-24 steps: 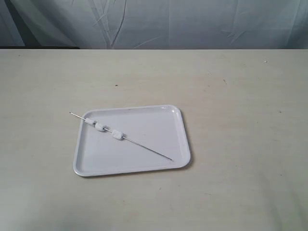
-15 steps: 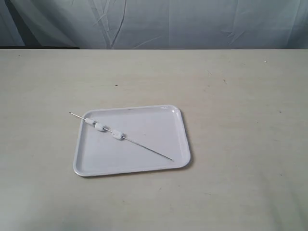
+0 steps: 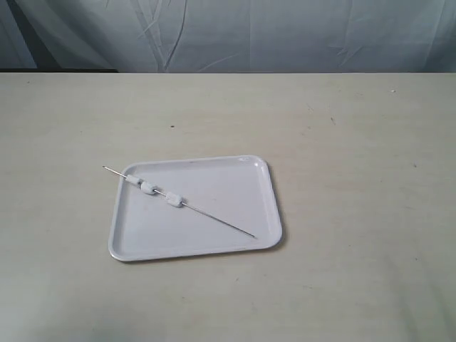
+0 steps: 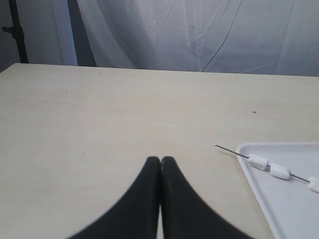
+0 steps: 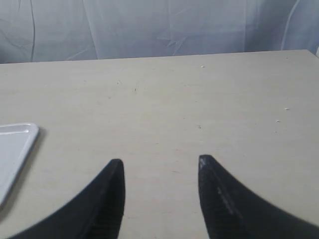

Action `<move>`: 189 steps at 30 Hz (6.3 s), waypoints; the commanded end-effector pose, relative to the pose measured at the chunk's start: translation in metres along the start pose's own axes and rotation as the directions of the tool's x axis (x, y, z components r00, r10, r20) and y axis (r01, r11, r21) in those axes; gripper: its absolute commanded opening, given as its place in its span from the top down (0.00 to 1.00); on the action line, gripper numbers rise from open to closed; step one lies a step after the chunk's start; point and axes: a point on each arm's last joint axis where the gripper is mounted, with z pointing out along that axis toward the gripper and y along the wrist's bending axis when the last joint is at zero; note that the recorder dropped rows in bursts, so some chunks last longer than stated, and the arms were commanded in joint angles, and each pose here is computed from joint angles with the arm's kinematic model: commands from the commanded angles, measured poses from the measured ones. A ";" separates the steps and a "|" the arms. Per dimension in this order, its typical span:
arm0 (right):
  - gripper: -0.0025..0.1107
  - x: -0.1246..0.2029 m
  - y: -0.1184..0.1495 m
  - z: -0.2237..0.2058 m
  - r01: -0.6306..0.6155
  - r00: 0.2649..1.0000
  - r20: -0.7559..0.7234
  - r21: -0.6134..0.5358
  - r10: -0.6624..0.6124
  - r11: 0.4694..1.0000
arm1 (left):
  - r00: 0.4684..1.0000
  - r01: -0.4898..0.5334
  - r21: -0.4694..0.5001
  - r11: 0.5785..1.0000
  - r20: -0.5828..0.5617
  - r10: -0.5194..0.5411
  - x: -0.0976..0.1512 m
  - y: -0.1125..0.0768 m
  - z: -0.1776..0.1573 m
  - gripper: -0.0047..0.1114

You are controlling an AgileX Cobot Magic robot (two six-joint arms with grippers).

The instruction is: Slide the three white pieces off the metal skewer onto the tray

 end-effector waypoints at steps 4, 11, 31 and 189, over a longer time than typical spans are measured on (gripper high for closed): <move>0.58 -0.029 0.000 -0.005 0.008 0.944 0.331 0.005 -0.009 1.000 | 0.947 0.152 0.026 0.988 0.283 -0.154 -0.025 0.002 -0.004 0.96; 0.58 -0.056 0.000 -0.020 0.004 0.780 0.625 0.003 -0.005 1.000 | 0.868 0.226 0.032 0.974 0.447 -0.217 -0.039 0.007 -0.010 0.96; 0.58 -0.072 0.000 -0.037 -0.067 0.589 0.800 -0.091 0.113 0.994 | 0.704 0.305 0.076 0.949 0.653 -0.279 -0.057 0.014 -0.022 0.96; 0.98 -0.098 0.192 0.104 -0.204 0.606 -0.529 -0.825 -0.594 0.527 | 0.530 0.820 0.321 0.473 -0.737 -0.419 -0.064 -0.087 0.125 0.56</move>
